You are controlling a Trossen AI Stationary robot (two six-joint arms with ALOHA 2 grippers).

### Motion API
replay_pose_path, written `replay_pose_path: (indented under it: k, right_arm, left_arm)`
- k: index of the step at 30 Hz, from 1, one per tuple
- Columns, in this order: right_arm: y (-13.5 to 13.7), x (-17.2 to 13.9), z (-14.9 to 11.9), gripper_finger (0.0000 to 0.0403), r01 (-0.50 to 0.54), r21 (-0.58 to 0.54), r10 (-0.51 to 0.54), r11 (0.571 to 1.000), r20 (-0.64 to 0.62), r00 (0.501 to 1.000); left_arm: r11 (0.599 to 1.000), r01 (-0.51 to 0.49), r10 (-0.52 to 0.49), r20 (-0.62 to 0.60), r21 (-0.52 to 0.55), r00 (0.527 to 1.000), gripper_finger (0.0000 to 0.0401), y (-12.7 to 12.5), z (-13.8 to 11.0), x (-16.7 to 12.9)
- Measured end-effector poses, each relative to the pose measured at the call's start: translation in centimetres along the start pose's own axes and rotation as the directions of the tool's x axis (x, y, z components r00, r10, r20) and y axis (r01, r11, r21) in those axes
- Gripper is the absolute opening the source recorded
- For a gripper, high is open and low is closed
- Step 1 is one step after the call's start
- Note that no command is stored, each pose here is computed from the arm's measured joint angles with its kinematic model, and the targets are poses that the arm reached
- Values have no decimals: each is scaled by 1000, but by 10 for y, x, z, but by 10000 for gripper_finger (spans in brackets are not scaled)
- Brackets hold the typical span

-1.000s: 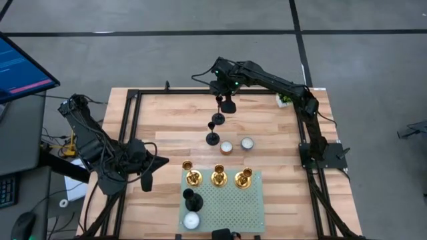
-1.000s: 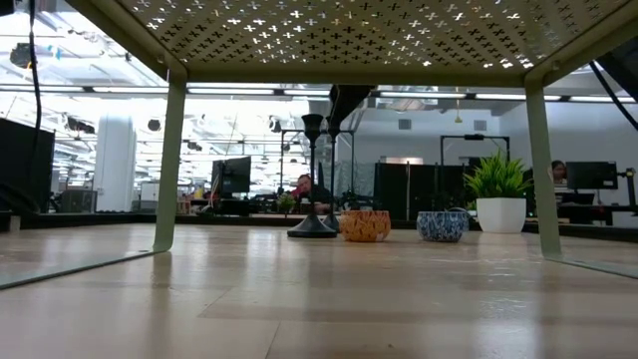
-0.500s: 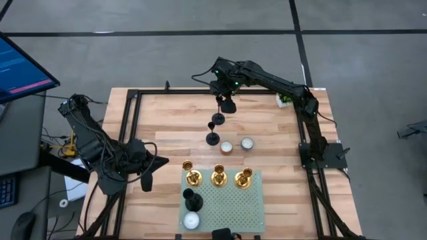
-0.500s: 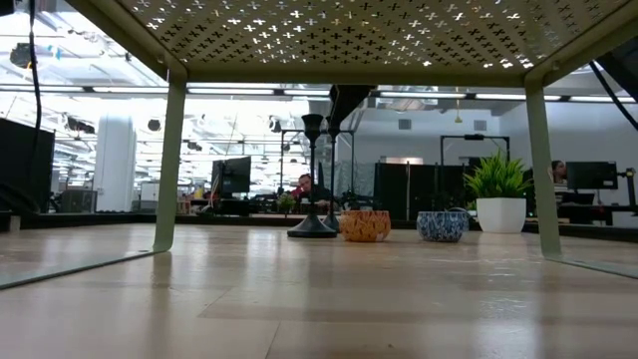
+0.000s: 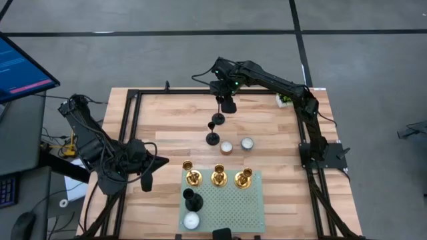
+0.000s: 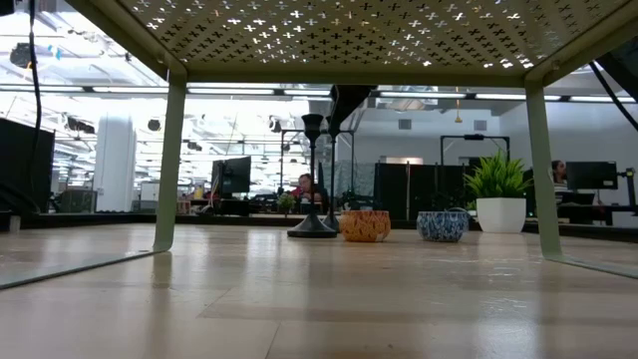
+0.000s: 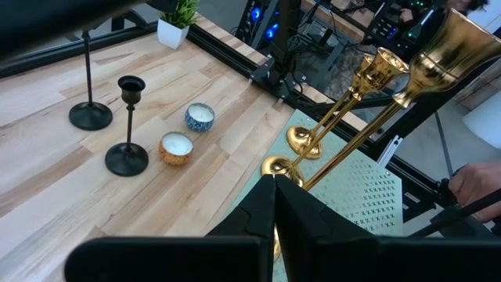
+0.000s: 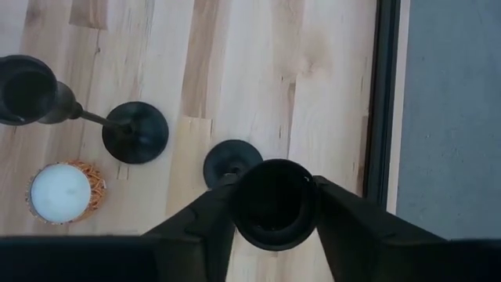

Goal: Pick & Place candle stick holders
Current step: Put the top black candle holder on the shelf aligned with the other black candle holder

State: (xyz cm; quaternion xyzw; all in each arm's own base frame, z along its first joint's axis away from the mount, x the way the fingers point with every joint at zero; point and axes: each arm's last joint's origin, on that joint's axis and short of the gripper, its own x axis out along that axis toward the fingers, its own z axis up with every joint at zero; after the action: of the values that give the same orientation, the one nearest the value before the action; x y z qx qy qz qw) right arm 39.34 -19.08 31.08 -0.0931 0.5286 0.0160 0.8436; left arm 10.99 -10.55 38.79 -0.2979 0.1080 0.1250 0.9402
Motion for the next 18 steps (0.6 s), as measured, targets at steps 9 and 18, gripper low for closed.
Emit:
replay_pose_path:
  k: [9, 18]
  right_arm:
    - [-1, -1, -1, 133, 28, -14, -28, 1000, -20, 999]
    - [-5, -25, -5, 124, 104, -11, -104, 995, -11, 995]
  left_arm:
    - [1000, 0, 0, 0, 0, 1000, 9, 0, 0, 0]
    - [1000, 0, 0, 0, 19, 1000, 9, 0, 0, 0]
